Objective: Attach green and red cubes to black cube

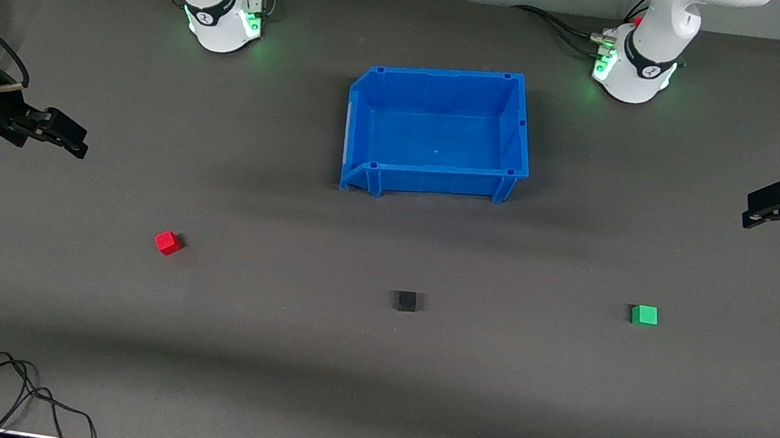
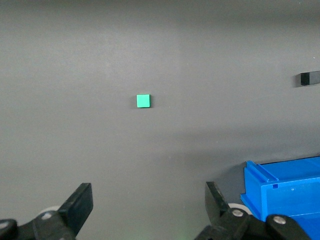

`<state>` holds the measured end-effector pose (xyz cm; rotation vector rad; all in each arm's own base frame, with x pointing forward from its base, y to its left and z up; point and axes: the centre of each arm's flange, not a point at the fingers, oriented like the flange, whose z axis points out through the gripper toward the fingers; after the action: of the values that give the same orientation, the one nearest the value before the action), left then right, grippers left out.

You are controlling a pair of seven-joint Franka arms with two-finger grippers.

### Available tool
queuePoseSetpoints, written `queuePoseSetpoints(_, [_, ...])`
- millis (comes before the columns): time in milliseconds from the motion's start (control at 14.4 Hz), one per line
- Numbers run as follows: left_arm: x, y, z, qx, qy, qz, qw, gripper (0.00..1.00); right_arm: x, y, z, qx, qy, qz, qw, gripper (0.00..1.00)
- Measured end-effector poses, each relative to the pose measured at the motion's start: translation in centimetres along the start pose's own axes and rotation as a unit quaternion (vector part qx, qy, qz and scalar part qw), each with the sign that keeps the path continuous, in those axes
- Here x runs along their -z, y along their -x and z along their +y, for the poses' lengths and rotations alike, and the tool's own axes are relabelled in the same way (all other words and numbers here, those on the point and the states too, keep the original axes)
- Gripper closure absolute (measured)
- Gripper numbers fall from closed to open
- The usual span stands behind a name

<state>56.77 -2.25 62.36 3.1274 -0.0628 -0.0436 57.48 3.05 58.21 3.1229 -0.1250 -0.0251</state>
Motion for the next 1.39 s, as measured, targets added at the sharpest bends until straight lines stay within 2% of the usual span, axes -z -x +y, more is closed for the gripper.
queuePoseSetpoints(766, [0.0,0.0,0.0,0.001,0.000,-0.001,1.000,0.00,0.0,-0.1,0.5,-0.005,0.000,0.000,1.000,0.00])
queuePoseSetpoints(975, [-0.3,0.3,-0.4,0.022,0.000,-0.016,1.000,0.00,0.0,-0.1,0.5,-0.005,0.000,0.000,1.000,0.00])
queuePoseSetpoints(1114, [-0.4,0.5,-1.4,0.086,0.003,-0.024,0.996,0.00,-0.1,0.0,0.5,-0.004,0.000,-0.002,1.000,0.00])
queuePoseSetpoints(1184, [-0.4,0.6,-1.7,0.136,0.003,-0.028,0.990,0.00,-0.3,0.0,0.4,-0.004,0.001,-0.005,1.000,0.00])
queuePoseSetpoints(1323, [-0.4,0.7,-2.0,0.256,0.001,-0.031,0.966,0.00,-1.7,-0.1,0.3,-0.002,0.003,-0.018,1.000,0.00])
queuePoseSetpoints(1393, [-0.4,0.7,-2.1,0.317,0.000,-0.031,0.948,0.00,-2.9,-0.3,0.2,0.003,0.004,-0.025,1.000,0.00])
